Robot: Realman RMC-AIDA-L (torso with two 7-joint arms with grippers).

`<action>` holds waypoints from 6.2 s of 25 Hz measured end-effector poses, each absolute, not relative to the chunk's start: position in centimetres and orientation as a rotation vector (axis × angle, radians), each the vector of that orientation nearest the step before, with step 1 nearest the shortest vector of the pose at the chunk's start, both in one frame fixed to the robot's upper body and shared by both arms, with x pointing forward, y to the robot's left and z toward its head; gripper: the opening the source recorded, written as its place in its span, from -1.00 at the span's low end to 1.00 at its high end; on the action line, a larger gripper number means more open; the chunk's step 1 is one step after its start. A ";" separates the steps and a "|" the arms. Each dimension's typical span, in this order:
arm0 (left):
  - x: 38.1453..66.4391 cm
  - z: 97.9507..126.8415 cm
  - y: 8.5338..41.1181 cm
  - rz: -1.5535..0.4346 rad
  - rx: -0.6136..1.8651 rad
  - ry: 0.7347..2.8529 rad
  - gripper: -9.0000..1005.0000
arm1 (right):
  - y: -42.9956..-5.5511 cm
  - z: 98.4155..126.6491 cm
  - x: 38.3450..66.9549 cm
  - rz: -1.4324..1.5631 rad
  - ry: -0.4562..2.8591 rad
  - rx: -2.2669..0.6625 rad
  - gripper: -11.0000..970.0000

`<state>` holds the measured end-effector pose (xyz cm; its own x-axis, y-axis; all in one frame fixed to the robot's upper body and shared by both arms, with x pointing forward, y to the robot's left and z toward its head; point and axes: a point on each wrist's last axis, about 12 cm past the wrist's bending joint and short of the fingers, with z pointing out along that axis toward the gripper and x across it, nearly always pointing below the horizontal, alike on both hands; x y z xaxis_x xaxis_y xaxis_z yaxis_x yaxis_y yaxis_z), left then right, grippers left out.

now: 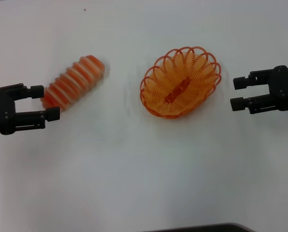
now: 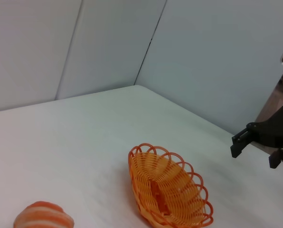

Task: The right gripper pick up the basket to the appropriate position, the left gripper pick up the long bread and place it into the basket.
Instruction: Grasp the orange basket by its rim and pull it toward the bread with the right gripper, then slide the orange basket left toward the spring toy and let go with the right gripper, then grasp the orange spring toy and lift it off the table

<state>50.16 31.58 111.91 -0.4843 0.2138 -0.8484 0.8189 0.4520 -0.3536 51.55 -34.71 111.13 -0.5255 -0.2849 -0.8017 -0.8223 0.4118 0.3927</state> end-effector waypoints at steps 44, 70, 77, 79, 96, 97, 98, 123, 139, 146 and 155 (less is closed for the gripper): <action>50.1 111.8 31.1 -1.025 0.856 1.944 0.69 | -27.0 115.8 64.1 0.574 2.556 -0.722 0.49; 50.2 112.1 31.0 -1.019 0.864 1.934 0.69 | -23.1 111.4 64.2 0.504 2.606 -0.760 -0.28; 50.1 112.1 31.1 -1.014 0.863 1.934 0.69 | -23.3 111.9 64.0 0.608 2.580 -0.710 -0.60; 50.2 112.2 31.0 -1.015 0.865 1.933 0.69 | -24.1 112.4 63.9 0.657 2.555 -0.653 -0.71; 51.3 113.0 31.0 -0.986 0.862 1.903 0.69 | -29.1 109.2 59.2 1.032 2.374 -0.071 -0.86; 51.4 113.0 31.0 -0.984 0.864 1.902 0.69 | -29.0 108.8 59.0 1.033 2.374 -0.056 -0.86; 51.4 113.1 31.0 -0.983 0.866 1.901 0.69 | -28.9 108.5 58.9 1.030 2.374 -0.040 -0.86; 52.5 113.2 30.4 -0.963 0.800 1.940 0.69 | -31.3 113.4 55.8 0.912 1.869 -0.768 0.49; 57.5 113.2 23.1 -0.561 0.946 2.247 0.65 | -30.8 111.1 53.6 0.878 1.888 -1.018 0.48; 58.5 111.4 21.9 -0.470 0.937 2.242 0.59 | -30.3 110.8 53.4 0.901 1.892 -1.013 0.48; 58.7 109.5 21.7 -0.349 0.986 2.277 0.52 | -29.8 110.6 53.5 0.925 1.888 -1.010 0.48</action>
<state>58.67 21.75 109.47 -0.5251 0.5627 -0.6385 0.7283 0.6853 0.0050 53.50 -29.78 110.61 -0.3733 -0.3055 -0.8760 -0.8794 0.4173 0.2292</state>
